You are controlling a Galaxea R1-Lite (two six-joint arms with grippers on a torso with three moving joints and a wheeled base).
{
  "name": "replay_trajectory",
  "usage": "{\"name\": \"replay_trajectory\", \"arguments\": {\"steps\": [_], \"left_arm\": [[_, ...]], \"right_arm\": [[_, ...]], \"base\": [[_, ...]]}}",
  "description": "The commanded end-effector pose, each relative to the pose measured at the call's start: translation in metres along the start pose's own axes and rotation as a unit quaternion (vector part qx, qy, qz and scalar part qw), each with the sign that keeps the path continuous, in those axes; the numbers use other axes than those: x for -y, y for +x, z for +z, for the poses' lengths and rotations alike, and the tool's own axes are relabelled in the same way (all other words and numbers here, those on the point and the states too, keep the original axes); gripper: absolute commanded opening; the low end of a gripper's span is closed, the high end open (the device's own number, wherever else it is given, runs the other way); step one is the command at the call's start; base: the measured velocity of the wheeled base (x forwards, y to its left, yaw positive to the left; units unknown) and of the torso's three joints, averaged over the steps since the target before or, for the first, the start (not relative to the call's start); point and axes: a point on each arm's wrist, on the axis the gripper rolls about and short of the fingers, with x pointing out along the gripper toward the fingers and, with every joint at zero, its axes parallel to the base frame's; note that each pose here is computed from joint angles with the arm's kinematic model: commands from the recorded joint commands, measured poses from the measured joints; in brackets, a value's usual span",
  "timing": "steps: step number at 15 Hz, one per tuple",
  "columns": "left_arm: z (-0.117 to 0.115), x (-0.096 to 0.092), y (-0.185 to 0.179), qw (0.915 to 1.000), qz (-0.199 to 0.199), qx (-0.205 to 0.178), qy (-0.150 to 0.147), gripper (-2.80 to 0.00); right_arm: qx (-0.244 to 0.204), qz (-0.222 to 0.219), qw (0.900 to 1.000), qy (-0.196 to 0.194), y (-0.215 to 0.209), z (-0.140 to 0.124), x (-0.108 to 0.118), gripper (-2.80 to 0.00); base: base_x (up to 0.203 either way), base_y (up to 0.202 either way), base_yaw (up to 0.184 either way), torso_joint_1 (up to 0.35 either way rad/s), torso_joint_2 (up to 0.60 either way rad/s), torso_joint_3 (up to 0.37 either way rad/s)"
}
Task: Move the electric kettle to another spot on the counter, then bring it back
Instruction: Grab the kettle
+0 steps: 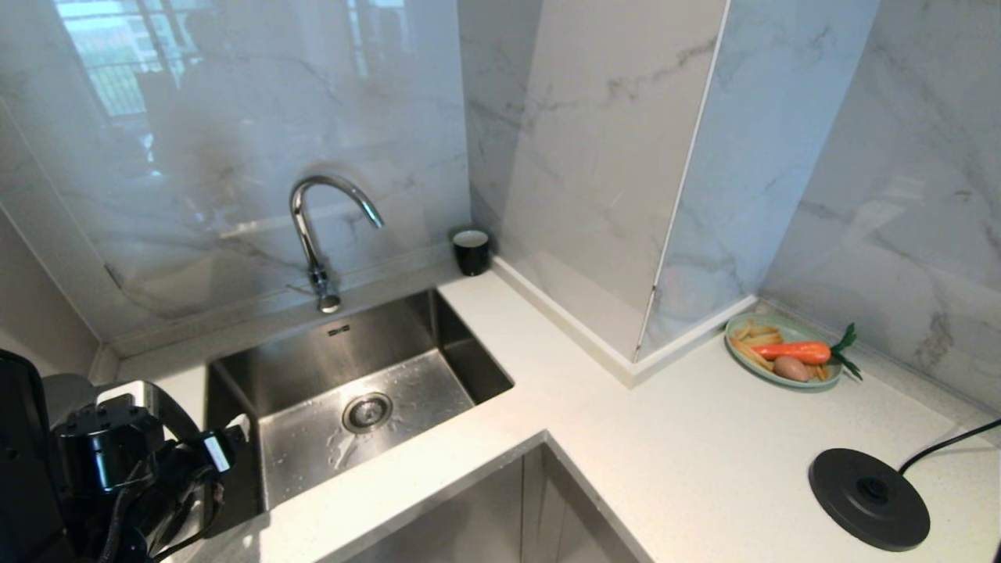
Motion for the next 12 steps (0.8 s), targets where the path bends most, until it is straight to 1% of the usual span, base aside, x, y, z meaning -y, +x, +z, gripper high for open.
{"name": "replay_trajectory", "arguments": {"steps": [1,5,8,12], "left_arm": [[-0.006,-0.002,0.004,0.9999,0.007,-0.012,0.002,0.00],[-0.001,0.000,0.007,1.0000,0.004,0.003,-0.002,0.00],[0.007,0.005,0.015,0.9997,-0.001,0.025,-0.006,0.00],[0.009,0.007,0.023,0.9994,-0.002,0.033,-0.008,0.00]], "right_arm": [[0.000,-0.001,1.000,0.000,0.000,0.000,0.000,-2.80],[0.000,0.000,1.000,0.000,0.000,0.000,0.000,-2.80],[0.000,0.000,1.000,0.000,0.000,0.000,0.000,-2.80],[0.000,0.000,1.000,0.000,0.000,0.000,0.000,-2.80]], "base": [[0.000,0.000,0.000,0.000,0.00,0.000],[0.000,0.000,0.000,0.000,0.00,0.000],[0.000,0.000,0.000,0.000,0.00,0.000],[0.000,0.000,0.000,0.000,0.00,0.000]]}}
